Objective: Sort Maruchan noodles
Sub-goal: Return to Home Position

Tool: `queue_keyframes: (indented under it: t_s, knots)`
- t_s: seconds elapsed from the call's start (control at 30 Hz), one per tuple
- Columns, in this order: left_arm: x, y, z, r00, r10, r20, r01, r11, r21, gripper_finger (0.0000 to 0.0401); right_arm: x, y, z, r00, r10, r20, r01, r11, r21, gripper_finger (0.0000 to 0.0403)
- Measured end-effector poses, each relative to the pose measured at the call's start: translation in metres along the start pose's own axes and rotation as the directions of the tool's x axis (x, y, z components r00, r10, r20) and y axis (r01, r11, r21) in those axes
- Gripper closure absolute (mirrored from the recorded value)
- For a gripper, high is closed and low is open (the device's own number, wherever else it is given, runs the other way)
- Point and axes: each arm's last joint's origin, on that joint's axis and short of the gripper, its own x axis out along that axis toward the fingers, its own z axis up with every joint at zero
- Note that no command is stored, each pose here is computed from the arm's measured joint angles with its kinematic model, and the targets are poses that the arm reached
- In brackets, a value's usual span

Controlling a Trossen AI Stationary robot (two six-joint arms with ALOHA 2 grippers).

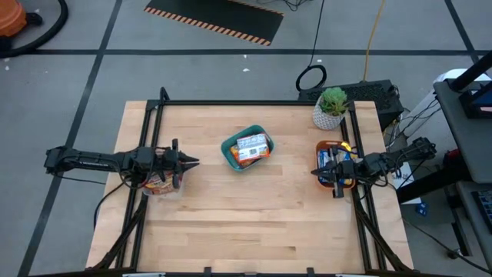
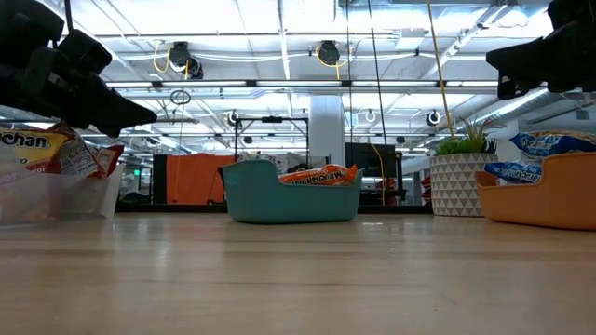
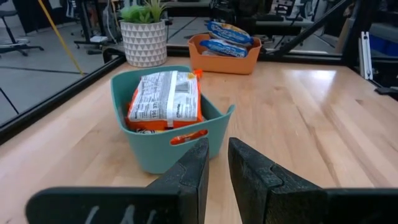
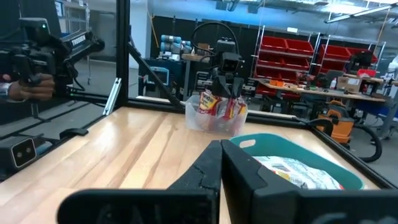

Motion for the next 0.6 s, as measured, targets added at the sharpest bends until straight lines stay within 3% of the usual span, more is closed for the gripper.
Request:
queue_keyframes:
  t_s: [0.6]
  knots:
    - [-0.0034,0.0013,0.0007,1.0,0.008,0.014,-0.009,0.998,0.056,0.0336,0.0,-0.0016,-0.0006,0.998,-0.055,-0.011,0.055,0.998,0.008,0.0399]
